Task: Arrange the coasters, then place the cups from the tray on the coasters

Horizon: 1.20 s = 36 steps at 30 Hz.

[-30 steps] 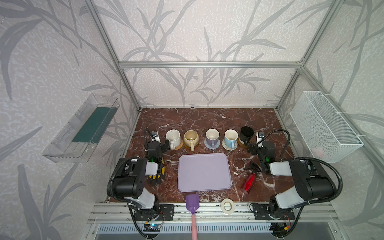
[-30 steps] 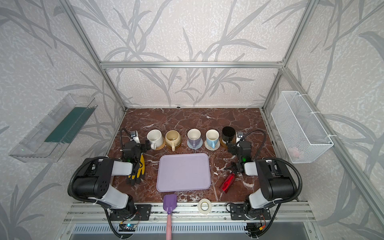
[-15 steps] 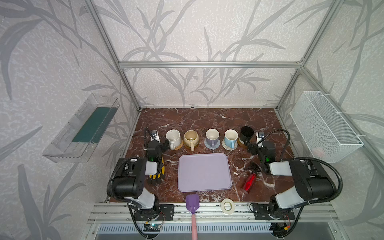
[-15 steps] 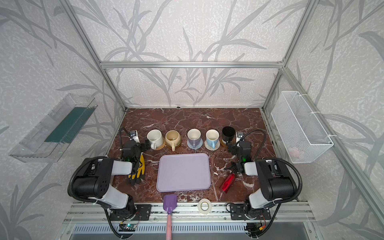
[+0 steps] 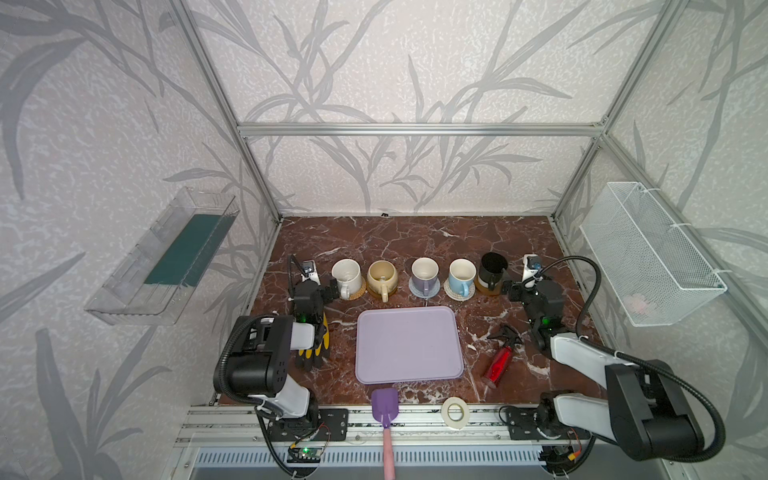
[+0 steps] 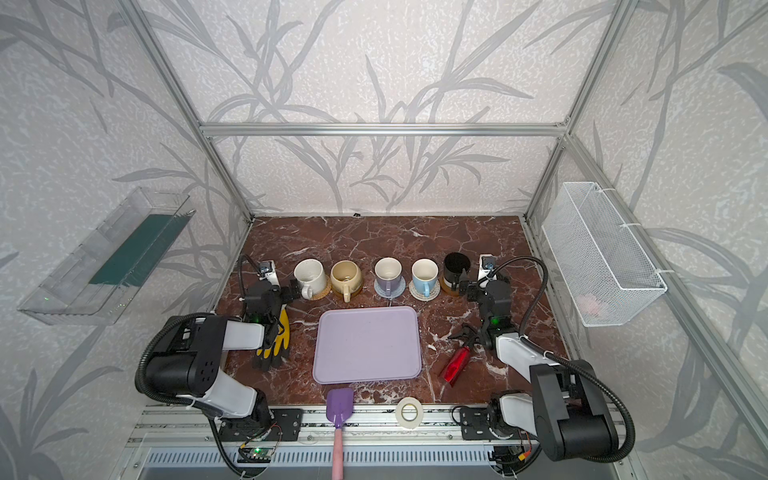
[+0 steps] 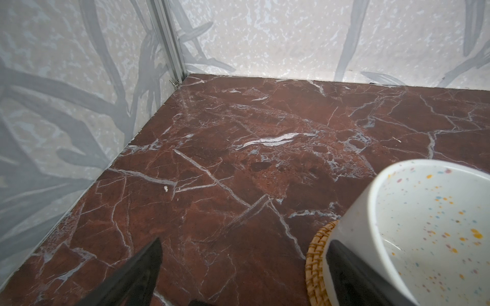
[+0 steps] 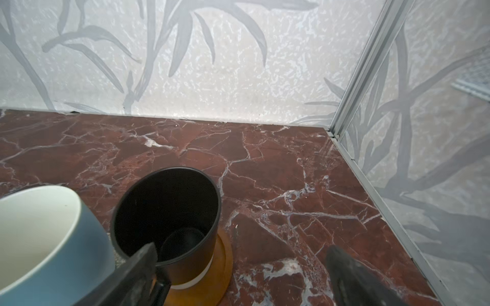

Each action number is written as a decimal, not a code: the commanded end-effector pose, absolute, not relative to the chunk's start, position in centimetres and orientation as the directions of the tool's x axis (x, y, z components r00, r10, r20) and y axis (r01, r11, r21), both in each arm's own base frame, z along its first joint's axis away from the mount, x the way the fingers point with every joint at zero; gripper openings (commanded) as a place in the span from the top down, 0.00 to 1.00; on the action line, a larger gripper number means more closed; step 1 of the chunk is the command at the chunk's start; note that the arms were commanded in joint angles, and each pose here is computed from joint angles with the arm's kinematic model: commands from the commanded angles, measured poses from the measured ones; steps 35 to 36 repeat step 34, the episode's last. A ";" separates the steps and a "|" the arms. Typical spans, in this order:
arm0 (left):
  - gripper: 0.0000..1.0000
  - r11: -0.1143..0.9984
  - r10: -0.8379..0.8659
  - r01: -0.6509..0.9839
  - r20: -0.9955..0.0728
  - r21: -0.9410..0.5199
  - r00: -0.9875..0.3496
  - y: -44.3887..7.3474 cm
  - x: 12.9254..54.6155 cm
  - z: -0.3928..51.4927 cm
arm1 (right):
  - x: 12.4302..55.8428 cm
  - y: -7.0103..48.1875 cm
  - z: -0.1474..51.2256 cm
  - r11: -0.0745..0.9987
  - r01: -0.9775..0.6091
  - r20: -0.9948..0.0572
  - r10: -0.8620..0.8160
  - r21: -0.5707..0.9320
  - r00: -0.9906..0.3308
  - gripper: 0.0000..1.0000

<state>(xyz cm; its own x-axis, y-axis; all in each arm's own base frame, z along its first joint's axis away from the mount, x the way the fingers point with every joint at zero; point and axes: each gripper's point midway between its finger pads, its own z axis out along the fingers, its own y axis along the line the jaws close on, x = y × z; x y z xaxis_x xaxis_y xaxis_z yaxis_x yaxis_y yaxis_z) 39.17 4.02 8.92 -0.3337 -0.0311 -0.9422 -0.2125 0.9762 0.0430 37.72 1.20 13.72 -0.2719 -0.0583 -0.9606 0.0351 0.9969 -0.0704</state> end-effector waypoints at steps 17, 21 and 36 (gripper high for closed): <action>0.01 0.977 -0.033 -0.209 -0.948 0.036 -0.315 4.0 39.6 9.5 | 39.6 2.0 9.1 0.997 -0.009 -0.932 -0.079 -0.081 -0.354 0.01; 0.01 0.978 -0.042 -0.205 -0.946 0.026 -0.321 4.0 39.7 9.4 | 39.6 2.1 9.1 0.996 -0.014 -0.930 -0.083 -0.084 -0.357 0.01; 0.01 0.979 -0.040 -0.201 -0.948 0.026 -0.316 4.0 39.7 9.4 | 39.6 2.2 9.1 0.996 -0.016 -0.930 -0.085 -0.085 -0.357 0.01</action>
